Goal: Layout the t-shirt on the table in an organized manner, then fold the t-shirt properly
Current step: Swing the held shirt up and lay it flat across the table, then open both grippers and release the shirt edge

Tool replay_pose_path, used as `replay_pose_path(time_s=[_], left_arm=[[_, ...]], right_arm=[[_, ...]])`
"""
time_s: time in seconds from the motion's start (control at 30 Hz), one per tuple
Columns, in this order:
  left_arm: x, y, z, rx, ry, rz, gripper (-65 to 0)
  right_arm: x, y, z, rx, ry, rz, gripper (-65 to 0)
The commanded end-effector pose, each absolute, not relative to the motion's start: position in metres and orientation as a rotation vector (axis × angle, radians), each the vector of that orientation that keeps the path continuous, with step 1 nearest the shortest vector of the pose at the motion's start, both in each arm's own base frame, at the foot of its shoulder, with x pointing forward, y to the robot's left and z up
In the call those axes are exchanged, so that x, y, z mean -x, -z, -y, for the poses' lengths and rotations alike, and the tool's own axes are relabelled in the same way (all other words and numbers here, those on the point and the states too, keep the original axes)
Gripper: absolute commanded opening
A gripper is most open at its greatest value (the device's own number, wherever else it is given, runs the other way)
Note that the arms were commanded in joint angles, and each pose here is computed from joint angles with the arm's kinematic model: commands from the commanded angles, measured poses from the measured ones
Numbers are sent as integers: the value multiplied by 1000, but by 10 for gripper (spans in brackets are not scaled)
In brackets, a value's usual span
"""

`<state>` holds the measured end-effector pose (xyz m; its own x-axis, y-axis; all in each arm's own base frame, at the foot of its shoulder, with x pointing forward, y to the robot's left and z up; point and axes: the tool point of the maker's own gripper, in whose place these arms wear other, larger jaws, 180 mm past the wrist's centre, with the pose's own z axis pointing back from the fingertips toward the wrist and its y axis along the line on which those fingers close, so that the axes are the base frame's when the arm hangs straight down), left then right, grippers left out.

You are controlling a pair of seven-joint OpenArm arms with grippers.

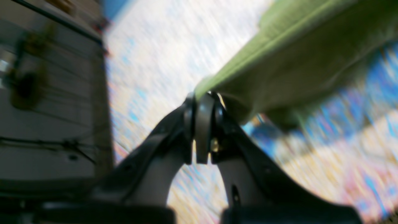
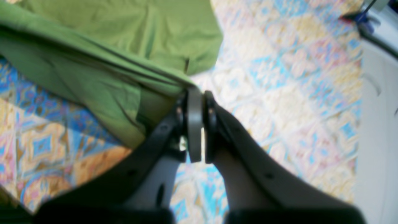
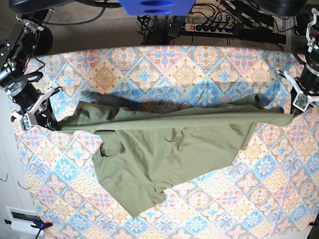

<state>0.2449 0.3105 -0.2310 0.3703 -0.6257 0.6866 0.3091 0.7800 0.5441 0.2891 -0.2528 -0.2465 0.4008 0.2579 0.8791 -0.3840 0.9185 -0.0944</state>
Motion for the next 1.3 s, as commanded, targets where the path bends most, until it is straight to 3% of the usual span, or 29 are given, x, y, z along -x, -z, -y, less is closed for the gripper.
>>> replay_pose_path(time_s=[0.0,0.27,0.5,0.83,1.1,1.27], left_arm=[[-248,228,-311,-372,625,1033,-650],[-221,287,-284,-316,754,882,-650],[-182,335,-254,-267,931,750,-650],[-128,359,-268,-258,1049,554,-650],[-123,363,-292,-332,1056,433,-650],[-112,365,-297,-323,1108,379,-650]], right_arm=[[-291,237,262,-92,-404,1104,-643],[-269,263,263,-105,-398,1011,-643],[-247,293,280,-19,-404,814,-643],[-198,341,272,-43,-447,561,-643],[-191,355,276,33,-498,480,-641],[-210,343,284,77,-490,525,-542]])
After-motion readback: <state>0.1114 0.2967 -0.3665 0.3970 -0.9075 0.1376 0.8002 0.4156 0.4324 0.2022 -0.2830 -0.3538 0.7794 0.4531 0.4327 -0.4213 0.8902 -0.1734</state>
